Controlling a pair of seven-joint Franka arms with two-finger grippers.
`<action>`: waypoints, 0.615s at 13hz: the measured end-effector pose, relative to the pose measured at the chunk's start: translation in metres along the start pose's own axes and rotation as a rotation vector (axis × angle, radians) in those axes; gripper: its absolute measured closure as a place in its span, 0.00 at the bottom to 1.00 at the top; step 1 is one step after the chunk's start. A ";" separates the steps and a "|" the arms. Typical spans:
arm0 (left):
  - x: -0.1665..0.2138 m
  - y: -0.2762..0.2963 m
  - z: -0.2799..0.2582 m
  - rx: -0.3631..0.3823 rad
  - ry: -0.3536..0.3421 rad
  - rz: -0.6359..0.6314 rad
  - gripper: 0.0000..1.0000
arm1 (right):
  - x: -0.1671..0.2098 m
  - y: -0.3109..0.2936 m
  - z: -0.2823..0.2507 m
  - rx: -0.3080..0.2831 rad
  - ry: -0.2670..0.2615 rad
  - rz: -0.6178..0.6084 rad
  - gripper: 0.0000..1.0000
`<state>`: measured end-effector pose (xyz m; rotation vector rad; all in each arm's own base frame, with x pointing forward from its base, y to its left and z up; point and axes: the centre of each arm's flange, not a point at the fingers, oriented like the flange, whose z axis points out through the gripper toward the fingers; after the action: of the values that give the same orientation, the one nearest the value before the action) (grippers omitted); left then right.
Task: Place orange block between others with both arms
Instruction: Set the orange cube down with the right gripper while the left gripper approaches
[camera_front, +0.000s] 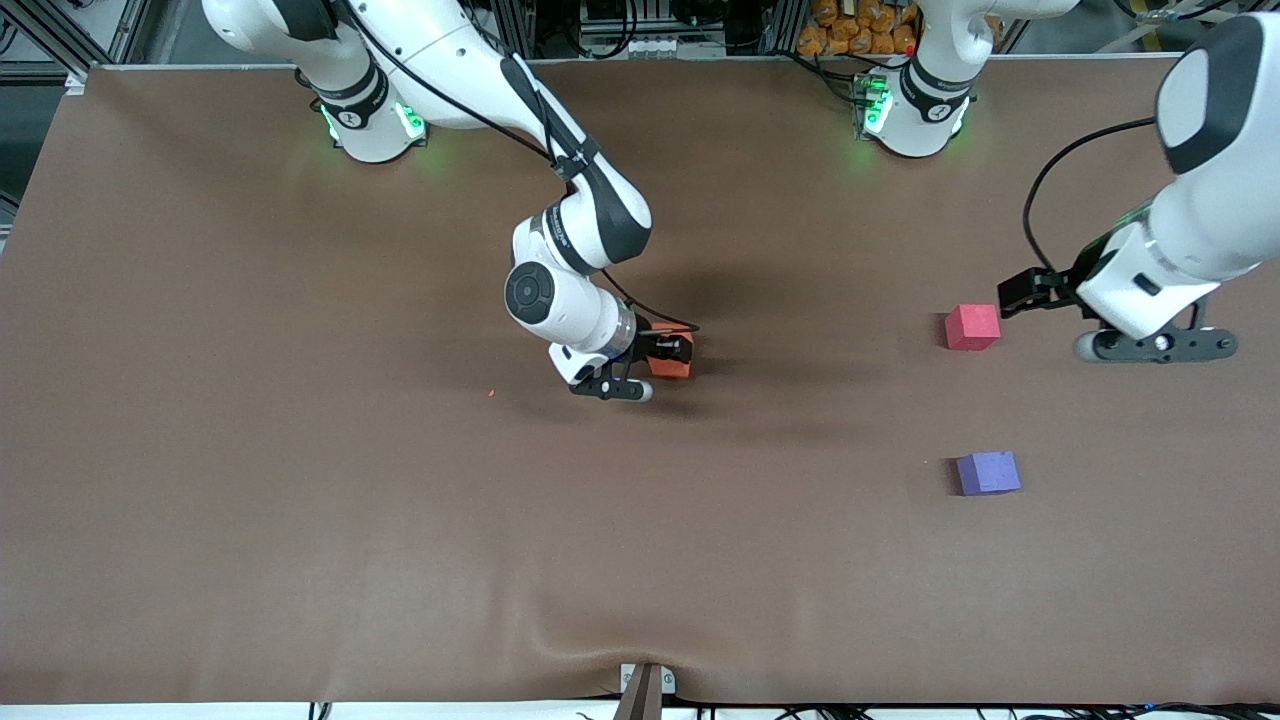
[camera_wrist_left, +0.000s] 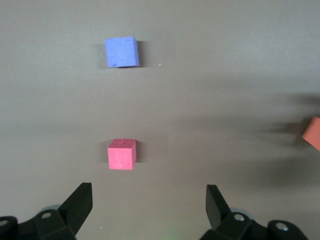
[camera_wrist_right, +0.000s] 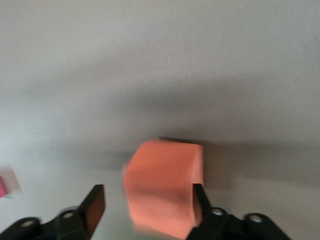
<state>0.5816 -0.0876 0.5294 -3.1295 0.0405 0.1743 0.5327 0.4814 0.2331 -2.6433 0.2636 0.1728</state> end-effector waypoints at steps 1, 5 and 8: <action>0.003 0.006 0.005 0.001 -0.003 0.010 0.00 | 0.005 0.000 -0.006 0.004 -0.001 0.004 0.04; 0.011 0.024 0.022 0.001 -0.011 0.036 0.00 | 0.035 0.011 -0.073 -0.027 -0.102 0.007 0.00; 0.014 0.067 0.040 -0.001 -0.014 -0.027 0.00 | 0.062 0.047 -0.187 -0.144 -0.157 -0.024 0.00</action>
<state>0.5890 -0.1545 0.4875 -3.1281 -0.0015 0.1965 0.5968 0.3434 0.3663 -2.7553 0.1725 0.4029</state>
